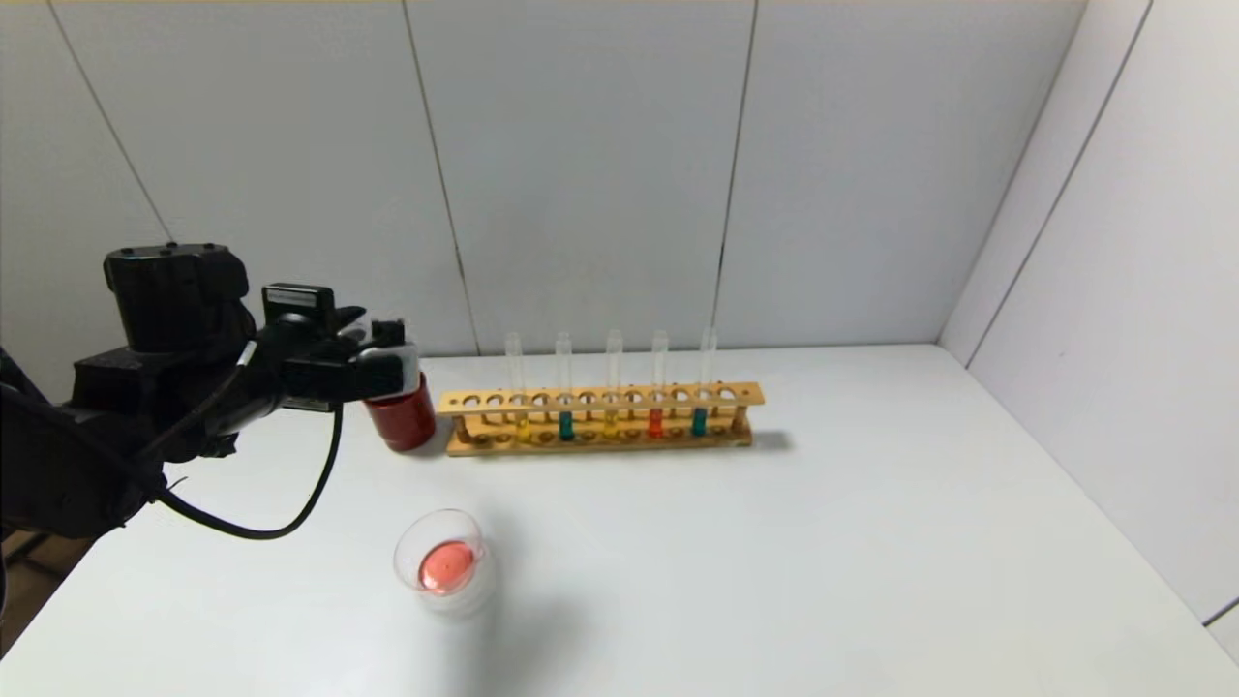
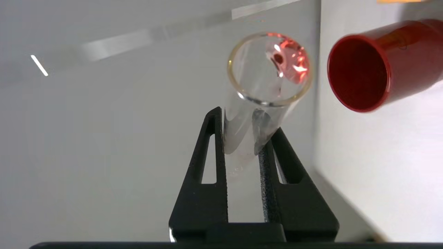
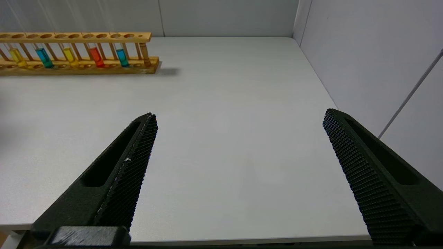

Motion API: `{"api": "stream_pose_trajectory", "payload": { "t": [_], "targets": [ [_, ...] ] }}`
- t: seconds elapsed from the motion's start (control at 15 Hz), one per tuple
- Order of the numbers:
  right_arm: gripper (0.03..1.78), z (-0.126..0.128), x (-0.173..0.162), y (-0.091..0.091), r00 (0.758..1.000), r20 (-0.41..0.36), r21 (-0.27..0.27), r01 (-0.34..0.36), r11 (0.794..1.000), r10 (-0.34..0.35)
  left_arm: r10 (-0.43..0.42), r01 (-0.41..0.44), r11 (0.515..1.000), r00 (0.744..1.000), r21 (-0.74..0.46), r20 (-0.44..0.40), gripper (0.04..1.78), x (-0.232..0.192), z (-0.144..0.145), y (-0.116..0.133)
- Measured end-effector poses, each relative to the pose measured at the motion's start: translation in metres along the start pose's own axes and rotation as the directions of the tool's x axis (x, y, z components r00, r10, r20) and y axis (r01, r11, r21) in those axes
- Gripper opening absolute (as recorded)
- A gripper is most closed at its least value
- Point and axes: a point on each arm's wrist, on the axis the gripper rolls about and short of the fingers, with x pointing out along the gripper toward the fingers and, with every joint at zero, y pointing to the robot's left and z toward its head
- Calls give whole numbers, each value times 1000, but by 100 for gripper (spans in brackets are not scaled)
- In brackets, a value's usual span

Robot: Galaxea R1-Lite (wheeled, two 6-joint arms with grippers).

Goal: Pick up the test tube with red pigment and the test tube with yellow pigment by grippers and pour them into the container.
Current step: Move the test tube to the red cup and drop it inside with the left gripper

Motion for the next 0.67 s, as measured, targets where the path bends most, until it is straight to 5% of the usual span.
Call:
{"api": "stream_pose_trajectory", "payload": {
  "t": [0.2, 0.33, 0.67],
  "targets": [
    [175, 0, 0, 0, 1000, 0, 0, 0, 1000, 0, -19, -22, 949, 992, -315, -128, 31, 1, -1, 15],
    [175, 0, 0, 0, 1000, 0, 0, 0, 1000, 0, -54, -30, 862, 987, -505, -151, 31, 3, -3, 30],
    [175, 0, 0, 0, 1000, 1, 0, 0, 1000, 0, -112, -40, 528, 987, -848, -116, 31, 12, -6, 55]
  ]
}}
